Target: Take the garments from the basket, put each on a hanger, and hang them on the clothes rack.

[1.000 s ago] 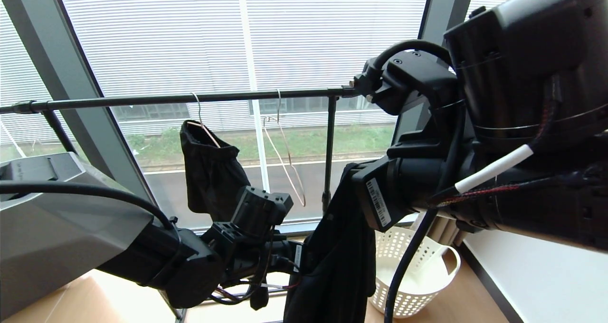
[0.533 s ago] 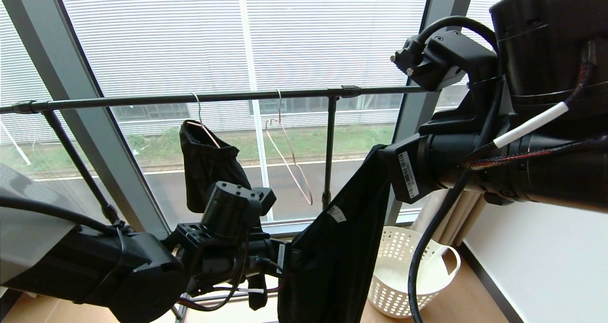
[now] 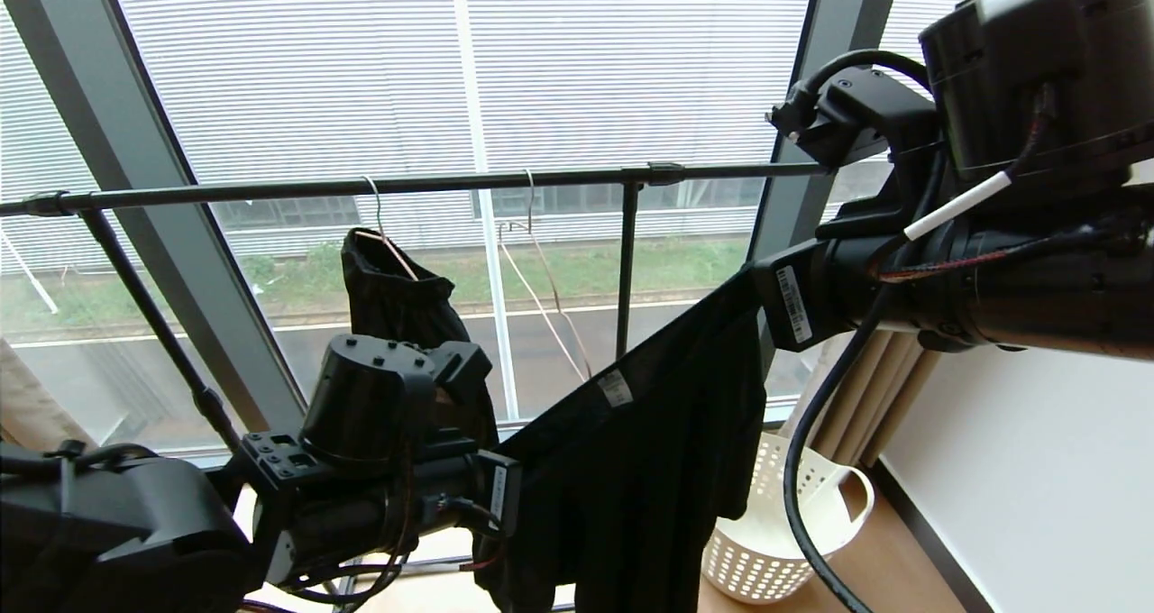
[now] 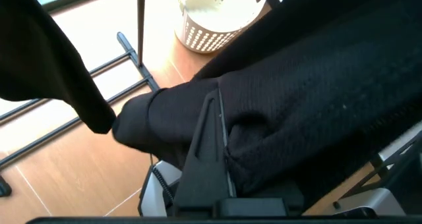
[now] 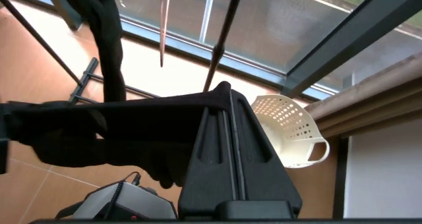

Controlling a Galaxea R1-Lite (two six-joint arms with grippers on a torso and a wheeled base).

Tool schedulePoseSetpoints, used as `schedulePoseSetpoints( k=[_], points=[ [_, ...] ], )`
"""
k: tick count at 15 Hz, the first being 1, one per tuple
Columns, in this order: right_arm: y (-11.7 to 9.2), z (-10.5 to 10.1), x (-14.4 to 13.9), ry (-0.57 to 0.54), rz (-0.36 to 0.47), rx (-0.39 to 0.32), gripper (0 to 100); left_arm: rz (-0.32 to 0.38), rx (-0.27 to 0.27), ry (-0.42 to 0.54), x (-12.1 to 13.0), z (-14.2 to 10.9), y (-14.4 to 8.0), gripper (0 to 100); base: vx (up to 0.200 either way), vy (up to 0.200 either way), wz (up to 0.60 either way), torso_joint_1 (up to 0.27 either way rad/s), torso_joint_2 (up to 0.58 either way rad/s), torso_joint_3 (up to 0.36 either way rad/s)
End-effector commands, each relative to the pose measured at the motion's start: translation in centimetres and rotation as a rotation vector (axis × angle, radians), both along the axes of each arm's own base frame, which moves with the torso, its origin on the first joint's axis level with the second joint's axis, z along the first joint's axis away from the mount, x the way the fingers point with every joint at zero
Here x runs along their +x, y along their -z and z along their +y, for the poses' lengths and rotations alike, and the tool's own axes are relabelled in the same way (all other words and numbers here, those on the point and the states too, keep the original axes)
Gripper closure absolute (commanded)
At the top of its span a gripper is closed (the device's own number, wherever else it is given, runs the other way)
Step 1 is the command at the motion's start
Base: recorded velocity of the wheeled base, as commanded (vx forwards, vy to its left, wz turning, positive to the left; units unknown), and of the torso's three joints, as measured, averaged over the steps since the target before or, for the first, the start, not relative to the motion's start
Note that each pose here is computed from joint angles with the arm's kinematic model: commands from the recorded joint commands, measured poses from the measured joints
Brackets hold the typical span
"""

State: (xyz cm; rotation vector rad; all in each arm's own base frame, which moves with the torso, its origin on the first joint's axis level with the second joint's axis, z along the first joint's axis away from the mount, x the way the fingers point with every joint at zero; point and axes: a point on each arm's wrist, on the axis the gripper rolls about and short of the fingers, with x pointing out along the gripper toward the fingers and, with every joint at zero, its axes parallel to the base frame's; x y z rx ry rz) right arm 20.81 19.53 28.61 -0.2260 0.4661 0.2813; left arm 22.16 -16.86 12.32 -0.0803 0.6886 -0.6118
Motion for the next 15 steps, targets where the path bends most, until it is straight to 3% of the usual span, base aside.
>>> schedulePoseSetpoints(
  k=[1,4,7,10,13,15],
  points=[
    [0.7,0.1,0.7,0.015,0.017,-0.020,100,-0.073,-0.022,-0.014,-1.1,1.8,-2.6,100,0.000,0.000,0.00,0.000,0.00,0.000],
    [2.3,0.3,0.7,-0.005,0.050,-0.084,100,-0.095,0.005,-0.034,-0.8,2.9,-5.8,100,0.000,0.000,0.00,0.000,0.00,0.000],
    [2.4,1.2,-0.2,-0.053,0.047,-0.105,100,-0.023,0.076,-0.028,-0.6,3.1,-8.2,100,0.000,0.000,0.00,0.000,0.00,0.000],
    [3.5,2.6,-0.6,-0.090,0.066,-0.158,100,-0.001,0.092,-0.036,-0.1,3.1,-9.8,100,0.000,0.000,0.00,0.000,0.00,0.000],
    [3.9,2.1,-1.2,-0.118,0.091,-0.287,100,-0.026,0.138,-0.035,2.5,3.1,-10.1,100,0.000,0.000,0.00,0.000,0.00,0.000],
    [3.8,2.2,-2.4,-0.163,0.108,-0.314,100,-0.038,0.146,-0.035,3.7,3.0,-10.1,100,0.000,0.000,0.00,0.000,0.00,0.000]
  ],
)
